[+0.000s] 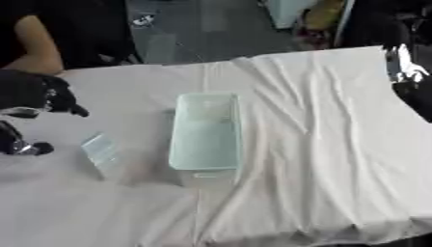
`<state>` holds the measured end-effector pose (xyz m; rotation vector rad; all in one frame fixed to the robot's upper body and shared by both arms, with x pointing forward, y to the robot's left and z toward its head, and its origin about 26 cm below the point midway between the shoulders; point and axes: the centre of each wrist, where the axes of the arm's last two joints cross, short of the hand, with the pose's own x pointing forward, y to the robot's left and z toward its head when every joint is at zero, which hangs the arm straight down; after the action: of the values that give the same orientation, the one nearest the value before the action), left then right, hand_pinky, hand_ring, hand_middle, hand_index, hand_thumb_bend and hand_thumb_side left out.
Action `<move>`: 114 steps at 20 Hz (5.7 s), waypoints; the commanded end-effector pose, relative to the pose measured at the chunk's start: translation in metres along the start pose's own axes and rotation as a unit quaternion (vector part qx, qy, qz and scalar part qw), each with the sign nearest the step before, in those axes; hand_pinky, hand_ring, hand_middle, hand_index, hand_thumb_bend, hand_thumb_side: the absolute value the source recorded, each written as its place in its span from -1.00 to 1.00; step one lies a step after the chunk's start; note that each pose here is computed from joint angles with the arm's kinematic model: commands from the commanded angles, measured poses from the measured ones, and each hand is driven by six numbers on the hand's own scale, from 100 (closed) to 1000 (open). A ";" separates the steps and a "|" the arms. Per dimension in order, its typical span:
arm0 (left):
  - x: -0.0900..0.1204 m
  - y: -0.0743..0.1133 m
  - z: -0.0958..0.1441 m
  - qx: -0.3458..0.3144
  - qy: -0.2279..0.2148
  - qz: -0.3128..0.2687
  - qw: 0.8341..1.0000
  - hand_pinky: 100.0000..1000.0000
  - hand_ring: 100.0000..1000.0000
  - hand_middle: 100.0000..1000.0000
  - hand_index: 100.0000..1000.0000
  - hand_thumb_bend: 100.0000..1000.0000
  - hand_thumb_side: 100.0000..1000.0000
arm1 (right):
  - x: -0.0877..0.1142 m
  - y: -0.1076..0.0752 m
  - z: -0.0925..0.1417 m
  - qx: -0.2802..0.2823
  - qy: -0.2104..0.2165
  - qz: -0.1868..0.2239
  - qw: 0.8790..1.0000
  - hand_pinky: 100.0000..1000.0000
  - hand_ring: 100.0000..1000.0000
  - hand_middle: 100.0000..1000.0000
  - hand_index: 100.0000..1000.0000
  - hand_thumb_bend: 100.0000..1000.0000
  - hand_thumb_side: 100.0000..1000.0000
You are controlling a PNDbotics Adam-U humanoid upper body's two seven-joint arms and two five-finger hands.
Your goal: Pick up objects on the table and place them in the box.
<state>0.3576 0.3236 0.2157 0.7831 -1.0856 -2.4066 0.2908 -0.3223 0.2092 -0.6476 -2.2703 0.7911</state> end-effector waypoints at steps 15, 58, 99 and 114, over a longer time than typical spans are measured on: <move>-0.008 -0.008 -0.026 -0.003 0.002 0.003 1.000 0.99 0.73 0.50 0.91 0.27 -0.46 | 0.005 -0.008 -0.006 0.001 -0.019 0.009 1.000 0.34 0.75 0.96 1.00 -1.00 0.32; -0.011 -0.021 -0.061 -0.048 -0.042 -0.025 0.998 1.00 0.71 0.49 0.88 0.30 -0.38 | 0.006 -0.008 -0.008 0.000 -0.027 0.006 1.000 0.34 0.75 0.96 1.00 -1.00 0.31; -0.005 -0.107 -0.113 -0.016 0.040 0.093 0.995 -1.00 -1.00 -1.00 -0.84 -1.00 -0.38 | 0.008 -0.008 -0.011 -0.010 -0.036 0.000 0.999 0.34 0.75 0.96 1.00 -1.00 0.33; -0.016 -0.106 -0.107 -0.034 0.057 0.117 0.991 -1.00 -1.00 -1.00 -0.97 -1.00 -0.93 | 0.007 -0.008 -0.010 -0.011 -0.032 0.000 0.999 0.34 0.75 0.96 1.00 -1.00 0.33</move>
<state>0.4287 0.3317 0.0881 0.7380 -1.0537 -2.1486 0.2932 -0.3188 0.2146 -0.6190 -2.3143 0.7921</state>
